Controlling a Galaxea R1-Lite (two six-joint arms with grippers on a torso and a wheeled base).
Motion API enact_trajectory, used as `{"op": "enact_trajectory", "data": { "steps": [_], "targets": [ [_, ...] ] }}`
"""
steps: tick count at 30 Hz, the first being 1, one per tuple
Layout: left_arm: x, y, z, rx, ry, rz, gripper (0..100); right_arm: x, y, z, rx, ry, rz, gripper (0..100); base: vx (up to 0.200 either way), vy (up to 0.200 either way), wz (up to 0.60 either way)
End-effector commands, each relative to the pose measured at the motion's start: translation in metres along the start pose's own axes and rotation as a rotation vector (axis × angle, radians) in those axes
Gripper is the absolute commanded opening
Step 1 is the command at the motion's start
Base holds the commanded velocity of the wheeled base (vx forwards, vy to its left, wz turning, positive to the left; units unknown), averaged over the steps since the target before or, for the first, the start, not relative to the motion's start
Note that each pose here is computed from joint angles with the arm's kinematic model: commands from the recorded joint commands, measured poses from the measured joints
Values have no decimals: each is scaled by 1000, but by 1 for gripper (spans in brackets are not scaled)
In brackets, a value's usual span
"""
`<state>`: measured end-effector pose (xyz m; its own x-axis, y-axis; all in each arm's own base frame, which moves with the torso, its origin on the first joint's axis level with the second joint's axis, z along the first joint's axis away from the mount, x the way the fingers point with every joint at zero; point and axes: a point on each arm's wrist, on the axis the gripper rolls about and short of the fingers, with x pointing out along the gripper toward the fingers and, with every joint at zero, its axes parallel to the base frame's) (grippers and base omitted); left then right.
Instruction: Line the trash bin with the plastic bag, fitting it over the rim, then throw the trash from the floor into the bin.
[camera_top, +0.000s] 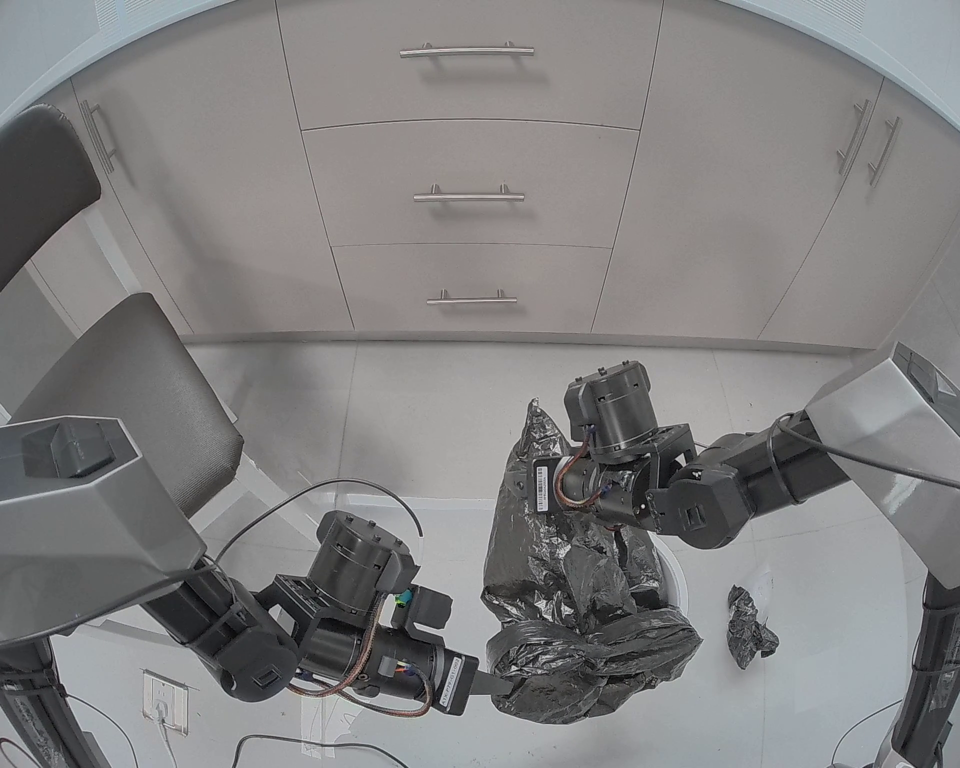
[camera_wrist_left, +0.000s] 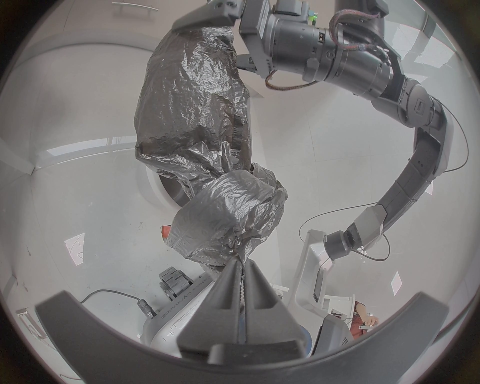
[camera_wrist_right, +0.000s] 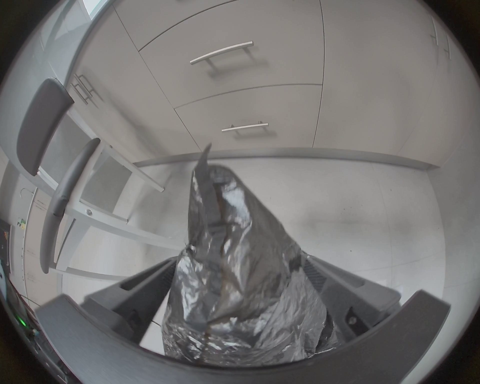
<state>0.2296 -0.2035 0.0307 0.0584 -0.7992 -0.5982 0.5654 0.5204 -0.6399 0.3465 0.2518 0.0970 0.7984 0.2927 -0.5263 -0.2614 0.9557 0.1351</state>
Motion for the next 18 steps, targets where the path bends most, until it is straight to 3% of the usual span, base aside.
{"op": "enact_trajectory", "data": {
  "steps": [1,18],
  "targets": [
    [0,1,-1,-3,3,1,0,0,-7,-5,36,20,-15,0,0,0,0],
    [0,0,-1,2,3,0,0,7,-32,-67,156,179,-50,0,0,0,0]
  ]
}}
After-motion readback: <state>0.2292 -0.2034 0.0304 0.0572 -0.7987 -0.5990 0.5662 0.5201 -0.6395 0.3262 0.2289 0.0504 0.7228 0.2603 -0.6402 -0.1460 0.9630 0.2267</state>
